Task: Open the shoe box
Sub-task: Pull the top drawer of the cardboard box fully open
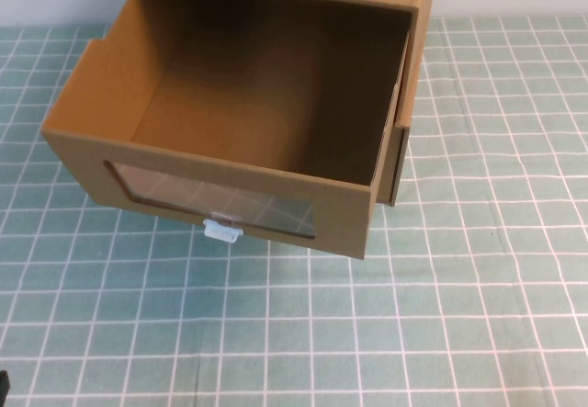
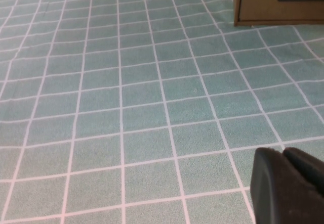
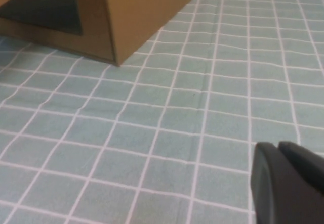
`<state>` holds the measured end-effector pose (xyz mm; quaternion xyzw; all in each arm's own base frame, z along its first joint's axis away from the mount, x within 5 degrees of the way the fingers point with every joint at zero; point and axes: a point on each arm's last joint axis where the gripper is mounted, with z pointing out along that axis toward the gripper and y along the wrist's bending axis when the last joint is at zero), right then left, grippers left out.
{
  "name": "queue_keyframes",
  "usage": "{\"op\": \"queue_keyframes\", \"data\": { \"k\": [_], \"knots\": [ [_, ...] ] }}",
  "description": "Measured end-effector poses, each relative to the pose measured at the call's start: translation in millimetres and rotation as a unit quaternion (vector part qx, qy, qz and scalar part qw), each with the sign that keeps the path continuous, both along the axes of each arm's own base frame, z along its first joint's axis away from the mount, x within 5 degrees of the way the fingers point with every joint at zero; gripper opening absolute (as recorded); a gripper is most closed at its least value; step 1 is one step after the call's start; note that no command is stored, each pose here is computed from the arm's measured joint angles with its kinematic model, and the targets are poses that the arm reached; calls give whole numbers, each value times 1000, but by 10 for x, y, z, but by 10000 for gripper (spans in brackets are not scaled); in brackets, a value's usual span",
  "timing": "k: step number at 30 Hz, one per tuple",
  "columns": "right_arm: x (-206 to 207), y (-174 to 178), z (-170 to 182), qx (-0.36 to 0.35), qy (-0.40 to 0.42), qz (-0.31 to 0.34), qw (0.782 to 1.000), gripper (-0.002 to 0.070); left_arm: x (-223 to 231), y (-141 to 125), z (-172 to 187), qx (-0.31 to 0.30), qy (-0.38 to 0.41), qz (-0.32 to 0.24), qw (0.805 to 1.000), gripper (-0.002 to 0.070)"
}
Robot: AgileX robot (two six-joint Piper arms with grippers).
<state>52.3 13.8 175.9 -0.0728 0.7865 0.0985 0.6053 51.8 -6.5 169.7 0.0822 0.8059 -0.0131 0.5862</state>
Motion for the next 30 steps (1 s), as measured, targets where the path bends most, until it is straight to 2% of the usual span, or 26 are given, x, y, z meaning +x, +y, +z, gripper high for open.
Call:
{"op": "queue_keyframes", "data": {
  "k": [5, 13, 30],
  "knots": [
    [-27, 50, -44, -58, 9, 42, 997, -13, 0, 0, 0, 0, 0, 0, 1000, -5],
    [-7, -24, -53, -73, 16, -30, 997, -13, 0, 0, 0, 0, 0, 0, 1000, -5],
    [-7, -29, -55, -73, 17, -35, 997, -13, 0, 0, 0, 0, 0, 0, 1000, -5]
  ]
}}
